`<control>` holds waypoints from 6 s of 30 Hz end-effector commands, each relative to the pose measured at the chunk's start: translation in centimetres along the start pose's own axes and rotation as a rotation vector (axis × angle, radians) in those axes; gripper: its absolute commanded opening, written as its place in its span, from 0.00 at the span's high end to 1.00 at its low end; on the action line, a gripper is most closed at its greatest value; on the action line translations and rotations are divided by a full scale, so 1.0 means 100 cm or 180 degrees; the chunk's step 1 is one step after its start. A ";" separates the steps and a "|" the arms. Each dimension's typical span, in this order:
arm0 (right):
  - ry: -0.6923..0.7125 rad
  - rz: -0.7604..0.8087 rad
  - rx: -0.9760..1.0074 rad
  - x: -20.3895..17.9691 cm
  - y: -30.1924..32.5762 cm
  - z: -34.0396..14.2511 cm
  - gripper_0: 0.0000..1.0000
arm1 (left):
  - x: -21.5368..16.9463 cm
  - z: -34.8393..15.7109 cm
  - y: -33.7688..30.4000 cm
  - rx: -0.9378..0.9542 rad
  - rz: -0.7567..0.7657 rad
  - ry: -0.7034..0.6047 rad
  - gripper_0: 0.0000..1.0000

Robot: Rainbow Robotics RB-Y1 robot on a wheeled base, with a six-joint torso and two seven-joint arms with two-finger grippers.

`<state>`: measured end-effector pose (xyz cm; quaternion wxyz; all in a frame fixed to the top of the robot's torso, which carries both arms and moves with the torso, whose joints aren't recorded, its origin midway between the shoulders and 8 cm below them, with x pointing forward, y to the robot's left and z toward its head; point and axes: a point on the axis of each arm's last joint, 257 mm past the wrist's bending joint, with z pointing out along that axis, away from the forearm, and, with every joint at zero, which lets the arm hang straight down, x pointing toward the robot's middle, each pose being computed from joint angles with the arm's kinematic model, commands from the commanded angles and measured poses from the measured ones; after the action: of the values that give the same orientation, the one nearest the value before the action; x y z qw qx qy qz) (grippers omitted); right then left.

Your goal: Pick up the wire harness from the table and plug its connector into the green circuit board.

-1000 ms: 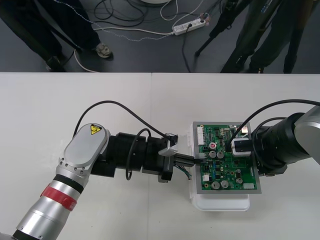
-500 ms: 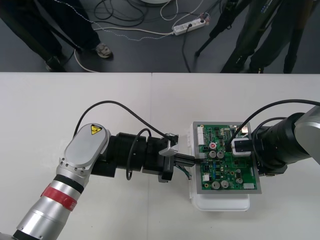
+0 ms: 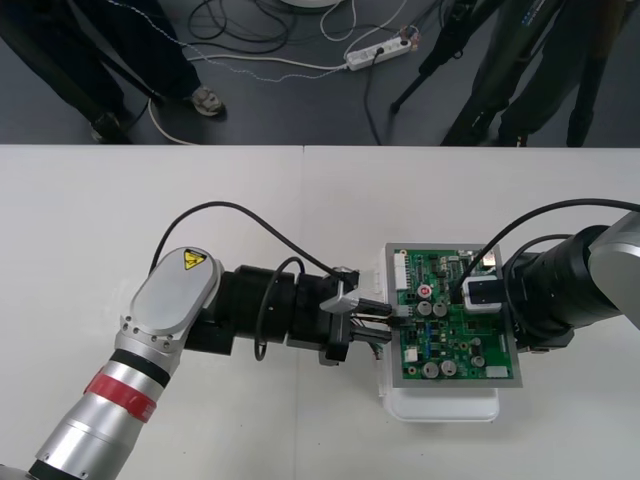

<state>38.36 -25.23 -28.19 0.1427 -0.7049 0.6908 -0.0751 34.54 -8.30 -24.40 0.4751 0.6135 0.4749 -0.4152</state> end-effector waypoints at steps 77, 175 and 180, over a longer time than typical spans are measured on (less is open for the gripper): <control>-0.0539 -0.0534 0.0215 0.026 -0.040 -0.066 0.00 | -0.019 -0.263 0.014 -0.0499 0.0161 0.1068 0.10; -0.2386 -0.0077 -0.0230 -0.055 0.044 -0.148 0.00 | -0.051 -0.323 -0.020 -0.0252 0.0144 0.1720 0.10; -0.2386 -0.0077 -0.0230 -0.055 0.044 -0.148 0.00 | -0.051 -0.323 -0.020 -0.0252 0.0144 0.1720 0.10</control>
<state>29.37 -21.09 -15.73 0.3566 -0.7048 0.5744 0.2148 34.28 21.09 -13.41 0.3901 0.6884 0.5720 -0.2164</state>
